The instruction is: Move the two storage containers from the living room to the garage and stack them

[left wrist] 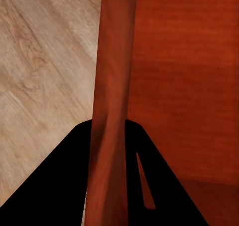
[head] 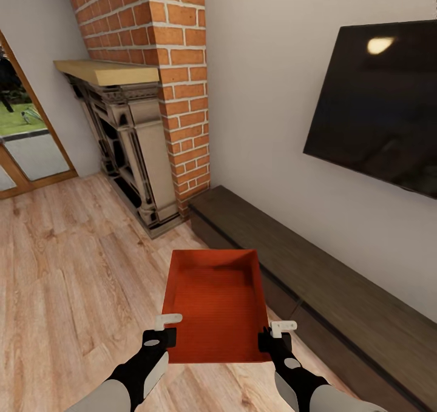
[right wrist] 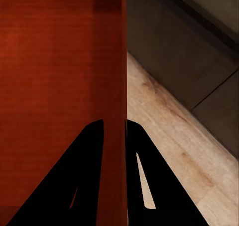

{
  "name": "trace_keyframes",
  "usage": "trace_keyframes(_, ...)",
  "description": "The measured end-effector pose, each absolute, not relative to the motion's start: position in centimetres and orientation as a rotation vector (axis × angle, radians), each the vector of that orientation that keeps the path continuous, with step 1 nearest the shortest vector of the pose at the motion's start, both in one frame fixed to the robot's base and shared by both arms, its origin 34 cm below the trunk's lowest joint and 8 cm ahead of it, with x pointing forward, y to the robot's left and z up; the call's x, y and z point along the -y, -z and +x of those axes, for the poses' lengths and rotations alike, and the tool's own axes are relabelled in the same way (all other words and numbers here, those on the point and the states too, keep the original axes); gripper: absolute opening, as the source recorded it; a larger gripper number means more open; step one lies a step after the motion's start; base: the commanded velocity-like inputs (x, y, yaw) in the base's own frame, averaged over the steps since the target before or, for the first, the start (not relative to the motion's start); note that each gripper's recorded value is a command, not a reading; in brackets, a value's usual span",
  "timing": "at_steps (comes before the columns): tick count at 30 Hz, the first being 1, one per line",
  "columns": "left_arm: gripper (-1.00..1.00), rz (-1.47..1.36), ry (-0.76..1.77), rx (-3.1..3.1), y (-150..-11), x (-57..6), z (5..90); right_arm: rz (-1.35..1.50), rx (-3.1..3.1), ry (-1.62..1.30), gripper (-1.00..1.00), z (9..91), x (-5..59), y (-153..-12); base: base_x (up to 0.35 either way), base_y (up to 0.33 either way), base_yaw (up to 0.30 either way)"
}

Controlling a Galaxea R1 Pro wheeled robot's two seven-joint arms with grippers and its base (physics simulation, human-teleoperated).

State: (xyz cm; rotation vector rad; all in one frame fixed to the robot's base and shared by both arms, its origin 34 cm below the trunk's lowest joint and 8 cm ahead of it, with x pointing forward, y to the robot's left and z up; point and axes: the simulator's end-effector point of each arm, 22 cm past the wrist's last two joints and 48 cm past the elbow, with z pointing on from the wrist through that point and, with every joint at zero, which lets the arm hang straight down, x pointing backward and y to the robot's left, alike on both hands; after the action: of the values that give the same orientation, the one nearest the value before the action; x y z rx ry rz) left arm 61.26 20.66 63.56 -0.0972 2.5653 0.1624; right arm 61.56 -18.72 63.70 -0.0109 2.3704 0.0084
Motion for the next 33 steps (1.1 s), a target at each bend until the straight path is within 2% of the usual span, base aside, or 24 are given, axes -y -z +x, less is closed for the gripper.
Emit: trace_keyframes(33,-1.0,-0.1,-0.158,-2.515,-66.0,-20.7,62.7,-0.011,-2.32,-0.008,-1.0,63.0,18.7,-66.1,0.0,0.0,0.0)
